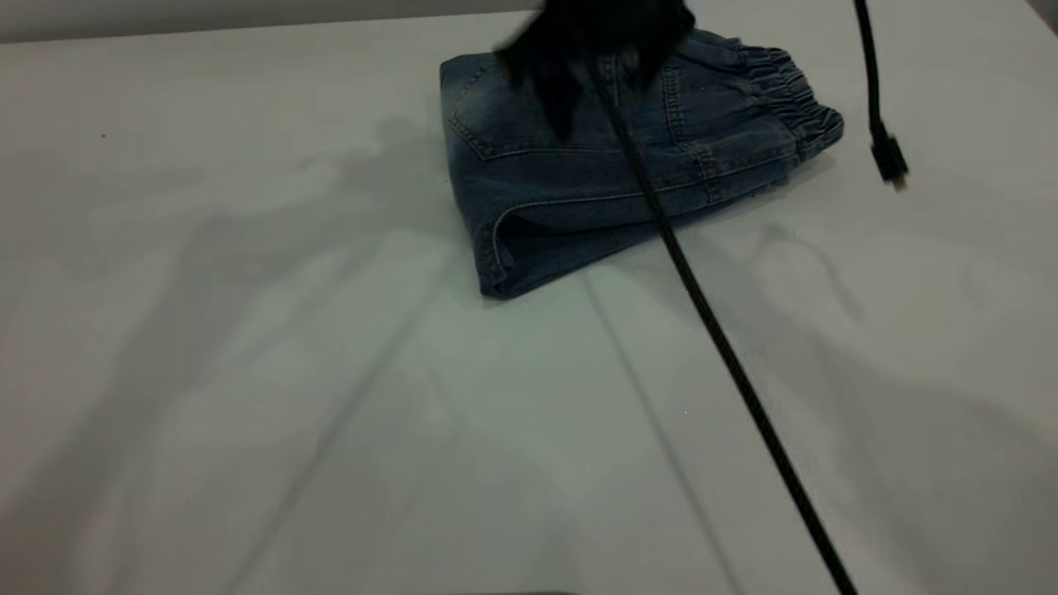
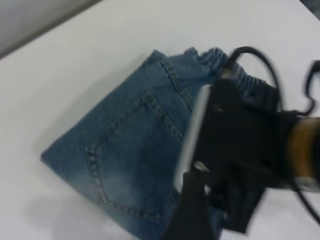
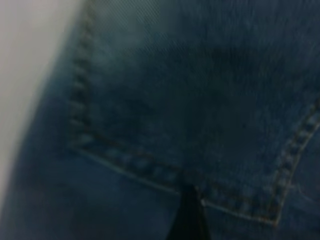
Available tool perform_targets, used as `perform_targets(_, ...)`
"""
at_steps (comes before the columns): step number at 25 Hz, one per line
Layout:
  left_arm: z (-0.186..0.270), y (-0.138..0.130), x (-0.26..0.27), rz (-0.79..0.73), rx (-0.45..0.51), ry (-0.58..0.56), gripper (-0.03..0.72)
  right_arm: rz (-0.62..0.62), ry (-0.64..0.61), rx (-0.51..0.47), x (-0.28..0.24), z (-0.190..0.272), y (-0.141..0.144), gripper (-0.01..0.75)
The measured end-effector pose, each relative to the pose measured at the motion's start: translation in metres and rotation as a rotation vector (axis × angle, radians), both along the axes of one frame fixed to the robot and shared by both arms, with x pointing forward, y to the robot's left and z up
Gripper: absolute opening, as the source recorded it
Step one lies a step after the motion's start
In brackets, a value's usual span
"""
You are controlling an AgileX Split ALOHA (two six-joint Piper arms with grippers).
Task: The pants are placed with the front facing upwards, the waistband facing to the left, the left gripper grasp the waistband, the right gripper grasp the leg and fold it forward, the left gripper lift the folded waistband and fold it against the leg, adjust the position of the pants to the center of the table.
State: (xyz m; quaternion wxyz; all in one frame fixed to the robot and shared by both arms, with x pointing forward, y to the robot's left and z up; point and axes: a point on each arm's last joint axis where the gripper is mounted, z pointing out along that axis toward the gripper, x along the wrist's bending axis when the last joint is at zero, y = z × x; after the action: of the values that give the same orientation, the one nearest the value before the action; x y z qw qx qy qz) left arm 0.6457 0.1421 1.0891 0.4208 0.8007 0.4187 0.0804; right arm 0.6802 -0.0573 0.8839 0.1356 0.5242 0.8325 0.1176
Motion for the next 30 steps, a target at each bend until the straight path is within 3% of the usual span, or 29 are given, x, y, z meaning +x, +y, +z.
perform_targets(8, -0.002, -0.001, -0.004, -0.031, 0.008, 0.038, 0.571, -0.101, 0.087, -0.029, 0.0, -0.041, -0.009, 0.507)
perform_targets(15, -0.003, -0.001, -0.005, -0.043, 0.013, 0.05, 0.571, -0.335, 0.318, 0.156, -0.017, -0.044, 0.004, 0.506)
perform_targets(19, -0.003, -0.001, -0.006, -0.044, 0.014, 0.052, 0.57, -0.401, 0.388, 0.252, -0.02, -0.042, 0.012, 0.506)
perform_targets(25, -0.002, -0.001, -0.006, -0.045, 0.015, 0.05, 0.57, -0.383, 0.35, 0.229, -0.02, -0.021, 0.009, 0.506)
perform_targets(30, 0.027, 0.003, -0.021, -0.053, 0.008, -0.013, 0.57, -0.311, 0.204, 0.146, -0.023, 0.059, -0.007, 0.506)
